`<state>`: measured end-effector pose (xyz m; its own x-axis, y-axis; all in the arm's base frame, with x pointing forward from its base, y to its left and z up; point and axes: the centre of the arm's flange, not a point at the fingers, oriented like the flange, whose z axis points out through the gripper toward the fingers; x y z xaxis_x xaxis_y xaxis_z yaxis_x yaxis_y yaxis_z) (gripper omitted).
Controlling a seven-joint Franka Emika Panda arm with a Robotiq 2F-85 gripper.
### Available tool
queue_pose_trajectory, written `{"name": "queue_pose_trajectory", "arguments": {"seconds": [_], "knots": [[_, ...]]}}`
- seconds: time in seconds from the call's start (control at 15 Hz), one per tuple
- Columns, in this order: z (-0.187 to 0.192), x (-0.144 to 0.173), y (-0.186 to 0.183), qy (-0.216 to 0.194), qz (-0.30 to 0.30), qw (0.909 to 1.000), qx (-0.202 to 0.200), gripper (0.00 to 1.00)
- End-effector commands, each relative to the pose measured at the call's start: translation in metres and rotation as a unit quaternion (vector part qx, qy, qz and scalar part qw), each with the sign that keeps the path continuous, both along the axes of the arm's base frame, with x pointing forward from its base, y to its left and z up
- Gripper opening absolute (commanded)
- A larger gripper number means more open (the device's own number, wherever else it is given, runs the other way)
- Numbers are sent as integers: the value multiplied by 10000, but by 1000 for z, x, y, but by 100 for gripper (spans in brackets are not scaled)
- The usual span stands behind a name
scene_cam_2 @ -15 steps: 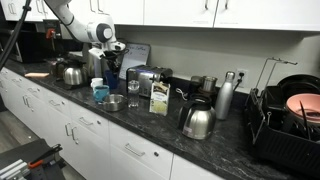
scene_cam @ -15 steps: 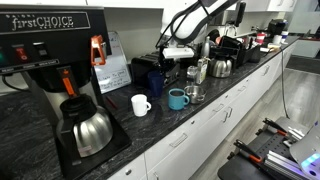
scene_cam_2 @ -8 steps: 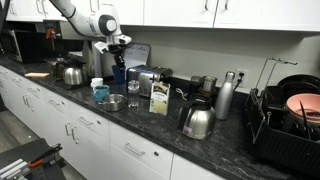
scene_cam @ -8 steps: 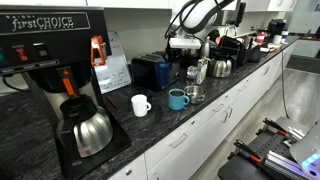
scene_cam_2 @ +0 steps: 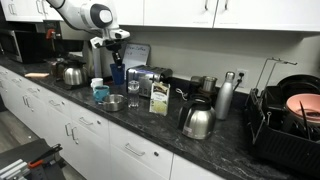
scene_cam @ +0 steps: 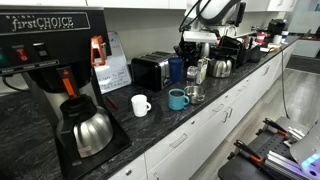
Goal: Move the dark blue cup to the right
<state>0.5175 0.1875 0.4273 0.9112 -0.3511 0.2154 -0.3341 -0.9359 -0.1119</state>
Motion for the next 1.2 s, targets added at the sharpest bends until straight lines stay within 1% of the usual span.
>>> {"name": "queue_pose_trajectory", "arguments": {"seconds": [0.0, 0.07, 0.13, 0.33, 0.53, 0.6, 0.67, 0.8, 1.13], "knots": [[4, -19, -23, 29, -281, 9996, 15, 1], [2, -21, -29, 52, -336, 9994, -22, 1], [8, -32, -33, 83, -376, 9992, -44, 1], [9, -49, -43, 185, -480, 9986, -126, 1], [15, -64, -45, 134, -528, 9985, -87, 1], [18, -66, -44, 104, -508, 9986, -82, 1], [12, -57, -41, 141, -426, 9989, -136, 6], [16, -62, -40, 98, -411, 9990, -134, 6], [14, -63, -42, 116, -424, 9989, -142, 6]]}}
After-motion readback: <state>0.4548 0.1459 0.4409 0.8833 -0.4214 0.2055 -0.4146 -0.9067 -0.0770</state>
